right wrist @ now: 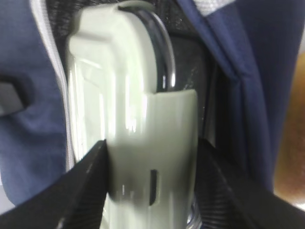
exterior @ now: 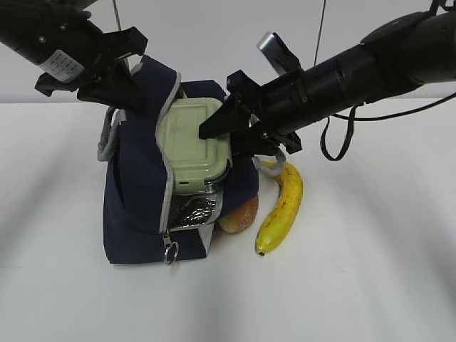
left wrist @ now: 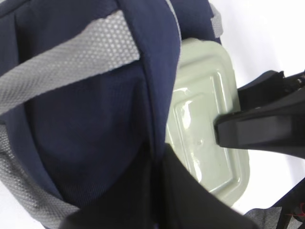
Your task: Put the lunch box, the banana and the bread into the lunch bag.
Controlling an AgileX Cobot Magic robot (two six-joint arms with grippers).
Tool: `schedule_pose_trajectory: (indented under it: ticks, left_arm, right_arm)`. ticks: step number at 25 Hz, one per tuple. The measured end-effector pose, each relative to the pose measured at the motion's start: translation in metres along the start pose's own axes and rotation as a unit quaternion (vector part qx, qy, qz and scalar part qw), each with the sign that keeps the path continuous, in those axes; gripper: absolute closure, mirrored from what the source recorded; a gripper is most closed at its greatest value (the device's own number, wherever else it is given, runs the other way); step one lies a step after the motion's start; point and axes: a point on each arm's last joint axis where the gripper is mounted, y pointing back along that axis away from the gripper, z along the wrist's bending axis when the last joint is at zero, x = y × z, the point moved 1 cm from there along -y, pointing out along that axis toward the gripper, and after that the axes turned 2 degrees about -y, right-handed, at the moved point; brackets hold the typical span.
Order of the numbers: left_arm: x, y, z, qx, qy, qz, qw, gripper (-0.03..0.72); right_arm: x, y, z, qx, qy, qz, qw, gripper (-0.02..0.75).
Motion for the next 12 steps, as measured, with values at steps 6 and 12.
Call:
schedule_pose_trajectory:
  ticks: [6,12]
  left_arm:
    - [0.000,0.000,0.000,0.000,0.000,0.001,1.000,0.691]
    - [0.001,0.000,0.002,-0.005,-0.003,0.004,1.000,0.691]
  right_arm:
    - [-0.016,-0.008,0.022,-0.004,0.037,-0.012,0.999,0.356]
    - [-0.022,-0.036,0.022,-0.001,0.034,0.007,0.999,0.356]
